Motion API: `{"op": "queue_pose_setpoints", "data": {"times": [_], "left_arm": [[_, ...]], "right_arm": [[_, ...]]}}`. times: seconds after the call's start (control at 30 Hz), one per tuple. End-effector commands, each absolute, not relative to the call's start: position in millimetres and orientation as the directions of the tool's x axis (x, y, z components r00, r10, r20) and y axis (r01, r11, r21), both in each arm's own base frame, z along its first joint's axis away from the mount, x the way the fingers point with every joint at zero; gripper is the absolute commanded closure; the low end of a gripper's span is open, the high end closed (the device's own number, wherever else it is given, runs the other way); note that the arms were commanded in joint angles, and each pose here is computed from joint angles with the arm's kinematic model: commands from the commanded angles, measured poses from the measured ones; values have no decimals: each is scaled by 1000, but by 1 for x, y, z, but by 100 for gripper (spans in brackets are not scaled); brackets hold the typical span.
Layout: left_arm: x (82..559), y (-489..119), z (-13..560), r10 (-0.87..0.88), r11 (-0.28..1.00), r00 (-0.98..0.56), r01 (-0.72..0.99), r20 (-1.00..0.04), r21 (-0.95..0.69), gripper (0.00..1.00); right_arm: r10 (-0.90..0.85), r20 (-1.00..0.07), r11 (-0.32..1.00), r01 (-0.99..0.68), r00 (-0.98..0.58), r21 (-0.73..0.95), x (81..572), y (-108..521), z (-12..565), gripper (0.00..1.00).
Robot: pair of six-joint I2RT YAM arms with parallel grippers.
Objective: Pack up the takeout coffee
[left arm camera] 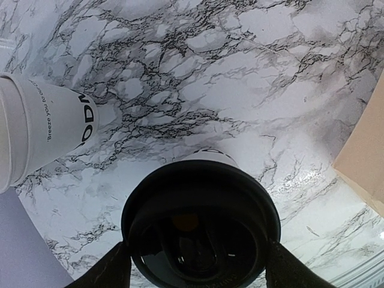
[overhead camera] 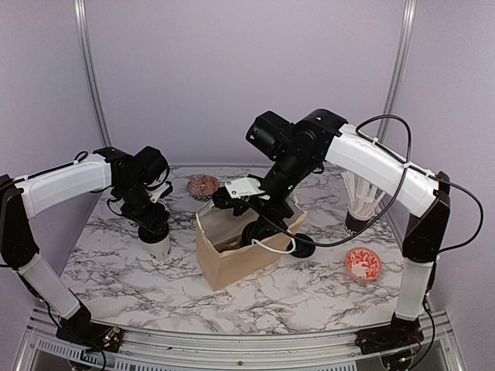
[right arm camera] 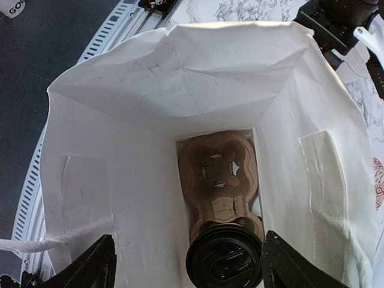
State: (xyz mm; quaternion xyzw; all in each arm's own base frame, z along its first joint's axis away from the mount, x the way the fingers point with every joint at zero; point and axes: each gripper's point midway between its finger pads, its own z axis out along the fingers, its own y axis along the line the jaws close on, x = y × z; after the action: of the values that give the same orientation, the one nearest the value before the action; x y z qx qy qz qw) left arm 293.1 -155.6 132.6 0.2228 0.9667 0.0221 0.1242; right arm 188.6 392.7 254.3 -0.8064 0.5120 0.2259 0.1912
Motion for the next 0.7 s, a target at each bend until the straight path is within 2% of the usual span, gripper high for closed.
{"op": "queue_pose_setpoints", "data": {"times": [0.0,0.13,0.2,0.3,0.5,0.67], "left_arm": [[293,-156,125,441,897,-872,434,-212,83,24],[292,-154,120,439,898,-877,430,-197,88,21],[292,-154,119,438,899,-878,429,-194,90,21],[295,-153,123,434,901,-877,423,-207,97,20],[296,-156,131,428,903,-873,421,-233,83,19],[293,-154,122,433,901,-878,425,-202,85,21]], "right_arm": [[-709,-582,-409,-905,398,-121,188,399,269,19],[-681,-590,-454,-882,433,-123,176,388,273,9],[-680,-576,-483,-868,454,-114,170,382,261,8],[-720,-550,-457,-886,423,-83,174,383,247,10],[-677,-603,-477,-876,422,-78,166,384,264,13],[-625,-647,-478,-869,437,-125,164,389,290,23]]}}
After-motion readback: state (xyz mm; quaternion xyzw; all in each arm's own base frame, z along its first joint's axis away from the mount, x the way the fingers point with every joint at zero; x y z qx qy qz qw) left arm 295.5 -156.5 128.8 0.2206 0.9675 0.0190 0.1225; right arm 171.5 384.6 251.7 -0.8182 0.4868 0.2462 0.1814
